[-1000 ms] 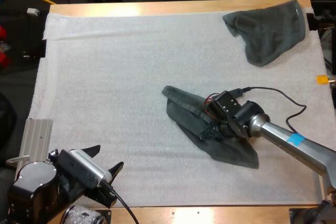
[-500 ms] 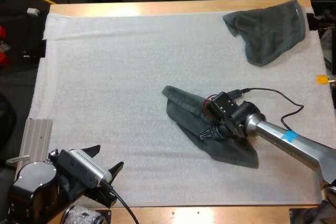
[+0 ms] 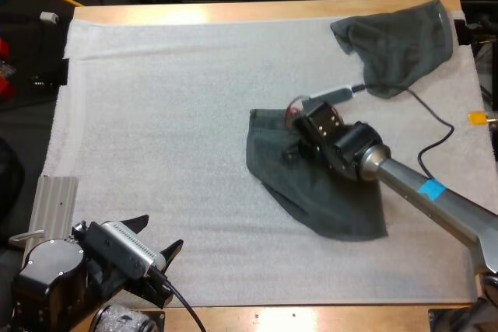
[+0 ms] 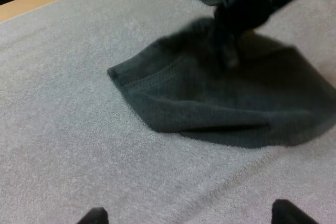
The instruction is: Pick towel from pile, fold and stack
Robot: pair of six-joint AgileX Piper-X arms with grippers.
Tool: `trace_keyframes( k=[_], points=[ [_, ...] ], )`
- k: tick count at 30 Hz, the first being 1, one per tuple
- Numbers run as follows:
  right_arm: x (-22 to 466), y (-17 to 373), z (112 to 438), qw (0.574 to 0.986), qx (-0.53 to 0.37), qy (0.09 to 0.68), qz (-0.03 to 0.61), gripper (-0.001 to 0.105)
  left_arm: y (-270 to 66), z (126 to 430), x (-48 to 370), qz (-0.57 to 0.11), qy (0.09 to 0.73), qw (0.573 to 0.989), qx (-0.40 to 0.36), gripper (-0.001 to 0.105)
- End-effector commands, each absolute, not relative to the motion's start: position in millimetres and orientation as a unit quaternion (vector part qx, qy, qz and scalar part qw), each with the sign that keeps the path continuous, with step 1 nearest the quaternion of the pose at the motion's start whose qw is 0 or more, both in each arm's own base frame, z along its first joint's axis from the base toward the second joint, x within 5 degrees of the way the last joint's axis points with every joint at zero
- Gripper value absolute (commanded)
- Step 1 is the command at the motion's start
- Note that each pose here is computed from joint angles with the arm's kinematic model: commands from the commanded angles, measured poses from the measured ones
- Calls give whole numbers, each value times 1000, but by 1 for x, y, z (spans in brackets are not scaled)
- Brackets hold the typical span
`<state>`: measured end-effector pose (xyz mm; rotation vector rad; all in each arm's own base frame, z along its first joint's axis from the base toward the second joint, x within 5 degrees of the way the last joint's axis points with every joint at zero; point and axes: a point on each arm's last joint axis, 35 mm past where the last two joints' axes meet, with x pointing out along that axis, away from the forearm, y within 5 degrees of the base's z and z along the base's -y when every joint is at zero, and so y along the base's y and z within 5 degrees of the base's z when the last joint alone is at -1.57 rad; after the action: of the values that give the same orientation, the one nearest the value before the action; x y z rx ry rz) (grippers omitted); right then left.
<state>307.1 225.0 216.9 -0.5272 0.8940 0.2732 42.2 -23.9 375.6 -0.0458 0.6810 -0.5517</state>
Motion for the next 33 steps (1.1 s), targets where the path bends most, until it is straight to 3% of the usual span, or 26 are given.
trace_keyframes(
  k=[1,9,11,14,16,18,19,26,33],
  points=[
    [316,220,225,871,-248,410,111,0,-24,378,43,-271,324,906,-22,59],
    [350,181,237,892,-204,398,66,0,-24,378,43,-271,324,906,-22,59],
    [355,172,237,892,-191,403,72,4,-24,378,43,-271,324,906,-22,59],
    [361,164,237,894,-164,407,95,34,-24,378,43,-271,324,906,-22,59],
    [362,161,237,894,-157,409,98,70,-24,378,43,-271,324,906,-22,59],
    [362,158,236,892,-161,413,89,88,-24,378,43,-271,324,906,-22,59],
    [360,156,236,887,-168,422,80,91,-24,378,43,-271,324,906,-22,59],
    [339,147,242,847,-200,484,85,67,-25,379,43,-271,319,908,-22,59],
    [317,139,249,808,-202,543,112,65,-25,379,44,-272,316,909,-23,59]
  ],
)
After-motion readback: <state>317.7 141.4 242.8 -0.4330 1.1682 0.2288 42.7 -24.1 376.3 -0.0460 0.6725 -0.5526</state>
